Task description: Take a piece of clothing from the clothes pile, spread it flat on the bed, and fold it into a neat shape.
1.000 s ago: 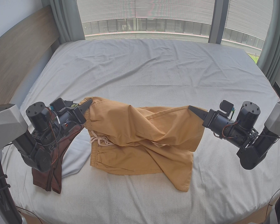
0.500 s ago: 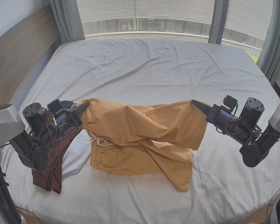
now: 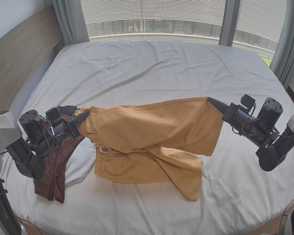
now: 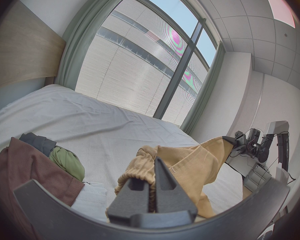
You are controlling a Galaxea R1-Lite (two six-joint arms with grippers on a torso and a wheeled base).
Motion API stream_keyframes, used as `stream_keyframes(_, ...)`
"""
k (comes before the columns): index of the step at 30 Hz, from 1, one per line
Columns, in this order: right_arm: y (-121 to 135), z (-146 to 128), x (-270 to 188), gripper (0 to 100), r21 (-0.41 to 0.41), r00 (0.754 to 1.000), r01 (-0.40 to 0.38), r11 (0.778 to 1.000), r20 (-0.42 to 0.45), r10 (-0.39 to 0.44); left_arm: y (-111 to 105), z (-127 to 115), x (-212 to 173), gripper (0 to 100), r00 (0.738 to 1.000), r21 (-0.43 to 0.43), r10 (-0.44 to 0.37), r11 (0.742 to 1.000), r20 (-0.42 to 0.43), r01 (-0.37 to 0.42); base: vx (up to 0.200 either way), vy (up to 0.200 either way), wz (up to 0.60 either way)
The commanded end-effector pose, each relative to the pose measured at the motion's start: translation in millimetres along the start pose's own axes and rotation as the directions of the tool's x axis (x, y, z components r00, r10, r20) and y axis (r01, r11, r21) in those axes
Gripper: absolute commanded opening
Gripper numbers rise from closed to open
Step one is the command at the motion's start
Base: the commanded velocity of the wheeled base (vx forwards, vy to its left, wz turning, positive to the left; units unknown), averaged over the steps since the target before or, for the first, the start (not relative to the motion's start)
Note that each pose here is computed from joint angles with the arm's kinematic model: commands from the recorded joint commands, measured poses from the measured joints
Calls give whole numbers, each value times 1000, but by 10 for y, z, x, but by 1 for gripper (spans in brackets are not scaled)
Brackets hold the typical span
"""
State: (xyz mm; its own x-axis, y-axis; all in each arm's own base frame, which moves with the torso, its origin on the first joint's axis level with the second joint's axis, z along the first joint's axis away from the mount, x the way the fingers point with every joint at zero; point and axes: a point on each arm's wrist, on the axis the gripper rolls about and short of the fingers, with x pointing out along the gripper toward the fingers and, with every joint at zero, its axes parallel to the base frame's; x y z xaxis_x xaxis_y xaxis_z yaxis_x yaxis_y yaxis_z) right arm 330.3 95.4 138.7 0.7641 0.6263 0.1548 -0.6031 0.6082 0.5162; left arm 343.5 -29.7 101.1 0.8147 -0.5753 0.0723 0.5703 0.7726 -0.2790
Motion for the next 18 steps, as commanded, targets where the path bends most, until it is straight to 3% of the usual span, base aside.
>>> stream_keyframes(1,-4,50,-12,0,-7,1000,1,1000,14,-1,18,0,1,0,1000,0,4,1000,1,-4,0,0,0)
stream_keyframes(18,-69,108,-28,0,-14,999,19,1000,34,-18,69,29,2,0,1000,8,16,1000,14,-16,0,0,0)
